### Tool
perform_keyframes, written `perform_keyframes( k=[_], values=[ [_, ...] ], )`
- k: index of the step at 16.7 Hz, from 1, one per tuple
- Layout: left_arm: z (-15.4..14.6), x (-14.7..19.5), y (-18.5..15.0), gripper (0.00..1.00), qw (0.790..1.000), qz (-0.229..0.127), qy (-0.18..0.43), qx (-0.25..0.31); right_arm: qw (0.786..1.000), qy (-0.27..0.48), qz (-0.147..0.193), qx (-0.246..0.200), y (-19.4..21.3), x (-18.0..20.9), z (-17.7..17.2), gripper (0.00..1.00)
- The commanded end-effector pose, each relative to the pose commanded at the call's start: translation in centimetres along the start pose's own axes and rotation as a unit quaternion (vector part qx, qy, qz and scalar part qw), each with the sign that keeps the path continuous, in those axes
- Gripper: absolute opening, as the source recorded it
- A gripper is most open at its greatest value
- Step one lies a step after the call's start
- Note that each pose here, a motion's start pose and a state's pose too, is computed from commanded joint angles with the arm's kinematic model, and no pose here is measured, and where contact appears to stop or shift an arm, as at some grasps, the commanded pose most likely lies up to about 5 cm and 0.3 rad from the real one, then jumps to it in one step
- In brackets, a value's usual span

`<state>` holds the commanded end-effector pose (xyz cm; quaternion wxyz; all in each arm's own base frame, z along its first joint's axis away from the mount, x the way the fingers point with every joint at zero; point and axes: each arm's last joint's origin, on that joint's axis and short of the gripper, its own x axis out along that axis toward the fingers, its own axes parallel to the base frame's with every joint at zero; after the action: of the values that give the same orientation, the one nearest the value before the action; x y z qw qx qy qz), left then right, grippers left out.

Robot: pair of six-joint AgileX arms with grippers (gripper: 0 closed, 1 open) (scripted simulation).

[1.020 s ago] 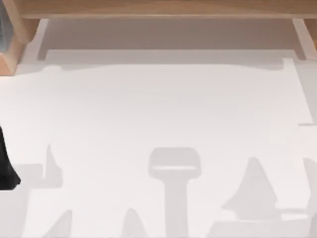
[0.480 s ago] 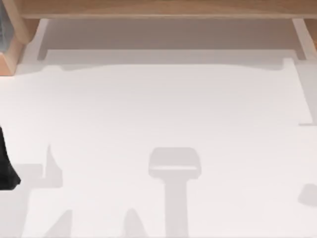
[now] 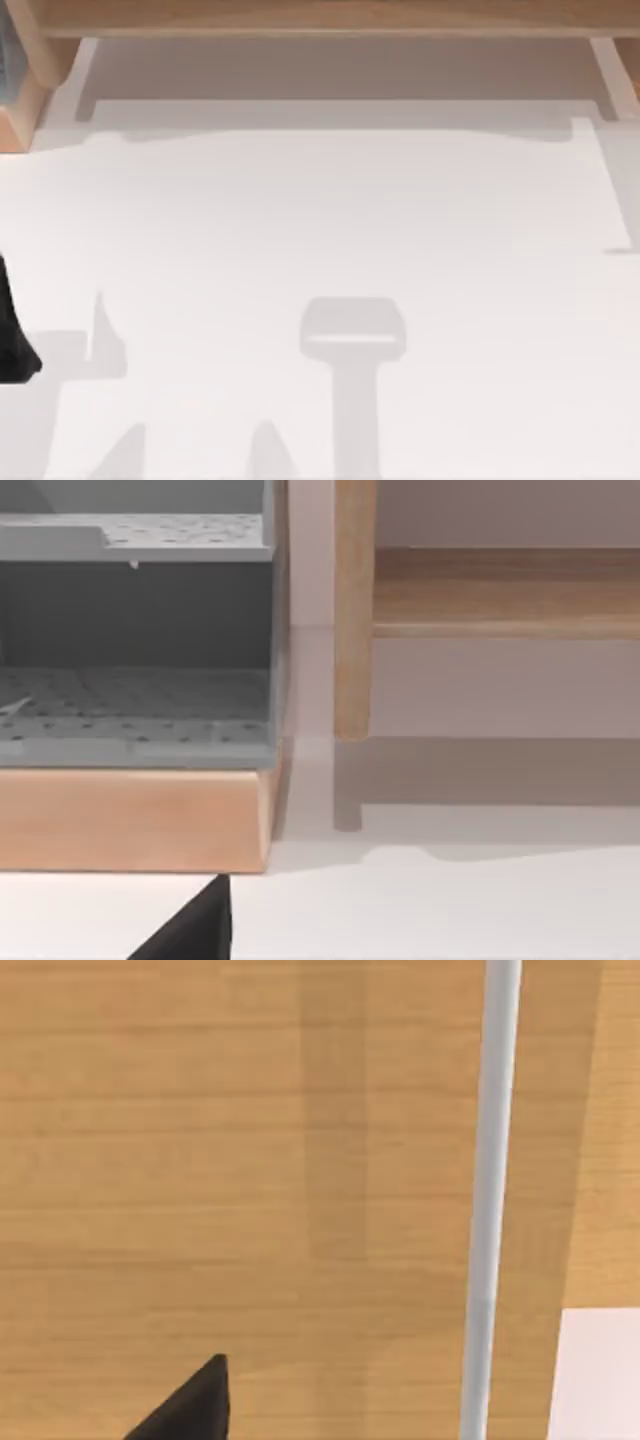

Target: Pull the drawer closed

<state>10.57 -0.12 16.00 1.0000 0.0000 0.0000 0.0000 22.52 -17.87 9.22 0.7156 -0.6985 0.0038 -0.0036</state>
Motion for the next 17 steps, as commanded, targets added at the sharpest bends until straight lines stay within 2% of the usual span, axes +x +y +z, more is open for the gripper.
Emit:
perform_keyframes(
  k=[7, 12, 16, 17],
  values=[
    [0.0, 0.0, 0.0, 1.0, 1.0, 0.0, 0.0, 0.0, 1.0, -0.002, 0.0, -0.011, 0.3, 0.1, 0.1, 1.0],
    [0.0, 0.0, 0.0, 1.0, 1.0, 0.0, 0.0, 0.0, 1.0, 0.0, 0.0, -0.012, 0.3, 2.4, 0.0, 1.0],
    [0.0, 0.0, 0.0, 1.0, 1.0, 0.0, 0.0, 0.0, 1.0, 0.0, 0.0, -0.012, 0.3, 2.5, 0.0, 1.0],
    [0.0, 0.0, 0.0, 1.0, 1.0, 0.0, 0.0, 0.0, 1.0, 0.0, 0.0, -0.012, 0.3, 2.5, 0.0, 0.92]
  ],
)
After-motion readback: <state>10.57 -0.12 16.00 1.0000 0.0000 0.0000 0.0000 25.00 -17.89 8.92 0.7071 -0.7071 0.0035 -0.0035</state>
